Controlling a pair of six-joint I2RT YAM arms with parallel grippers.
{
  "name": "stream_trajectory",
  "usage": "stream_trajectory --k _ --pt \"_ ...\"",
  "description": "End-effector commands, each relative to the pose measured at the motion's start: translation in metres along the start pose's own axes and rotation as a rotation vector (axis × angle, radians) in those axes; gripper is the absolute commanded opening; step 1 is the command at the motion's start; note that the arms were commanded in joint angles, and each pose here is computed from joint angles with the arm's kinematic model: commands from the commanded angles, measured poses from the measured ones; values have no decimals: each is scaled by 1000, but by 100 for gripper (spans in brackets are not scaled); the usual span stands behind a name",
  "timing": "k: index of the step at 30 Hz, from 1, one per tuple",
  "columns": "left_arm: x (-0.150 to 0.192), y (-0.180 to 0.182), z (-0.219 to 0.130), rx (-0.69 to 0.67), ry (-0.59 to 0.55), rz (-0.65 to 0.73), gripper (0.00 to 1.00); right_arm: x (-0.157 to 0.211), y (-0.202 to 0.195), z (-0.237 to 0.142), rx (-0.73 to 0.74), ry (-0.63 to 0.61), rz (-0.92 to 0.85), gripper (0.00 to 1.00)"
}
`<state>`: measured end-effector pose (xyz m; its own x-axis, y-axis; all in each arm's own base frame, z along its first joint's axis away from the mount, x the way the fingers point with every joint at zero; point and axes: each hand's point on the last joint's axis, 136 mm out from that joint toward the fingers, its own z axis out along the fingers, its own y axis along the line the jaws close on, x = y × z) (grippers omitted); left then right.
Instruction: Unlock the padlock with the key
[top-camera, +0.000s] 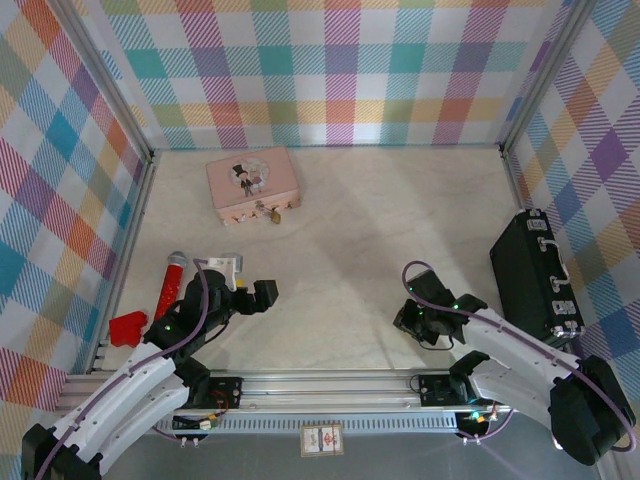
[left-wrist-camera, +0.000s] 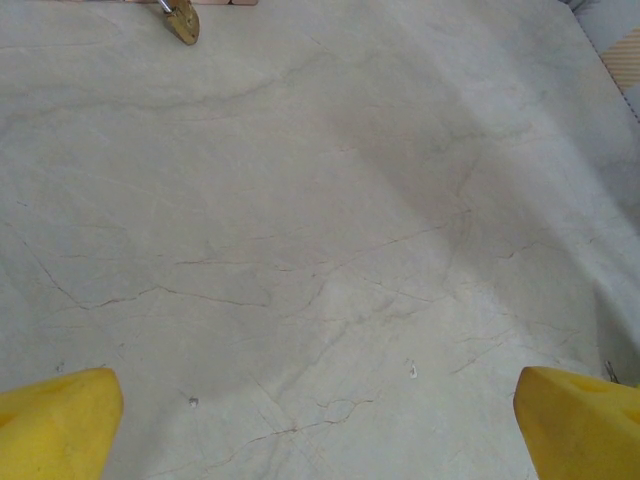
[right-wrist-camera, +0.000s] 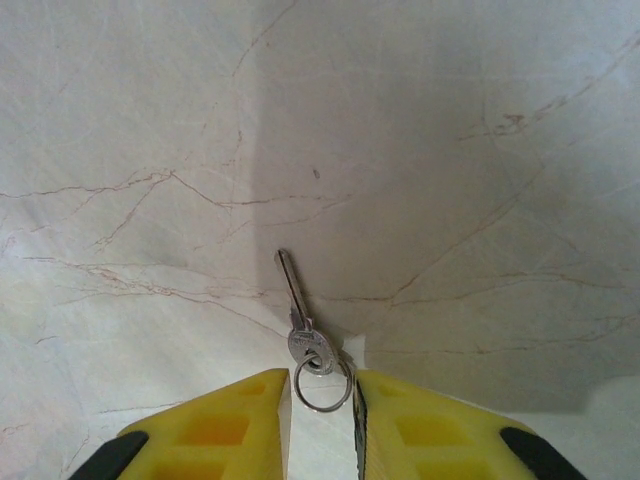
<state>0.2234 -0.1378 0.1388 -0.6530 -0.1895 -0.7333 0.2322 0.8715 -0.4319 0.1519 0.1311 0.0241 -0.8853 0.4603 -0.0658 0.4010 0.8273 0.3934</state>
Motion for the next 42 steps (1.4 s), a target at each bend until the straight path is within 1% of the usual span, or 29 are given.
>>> stream_trajectory --k 1,15,26,33,42 --pt "-2 -3 0 14 -19 9 100 2 0 4 -2 7 -28 25" --pt "-1 -2 0 12 -19 8 100 6 -5 14 26 40 -29 21" --pt "-2 -2 0 13 -19 9 100 4 -2 13 25 34 -34 16" --pt "-2 -2 0 11 -20 10 100 0 5 4 7 10 -47 23" --pt "-2 -3 -1 14 -23 9 100 4 1 12 36 23 -59 23"
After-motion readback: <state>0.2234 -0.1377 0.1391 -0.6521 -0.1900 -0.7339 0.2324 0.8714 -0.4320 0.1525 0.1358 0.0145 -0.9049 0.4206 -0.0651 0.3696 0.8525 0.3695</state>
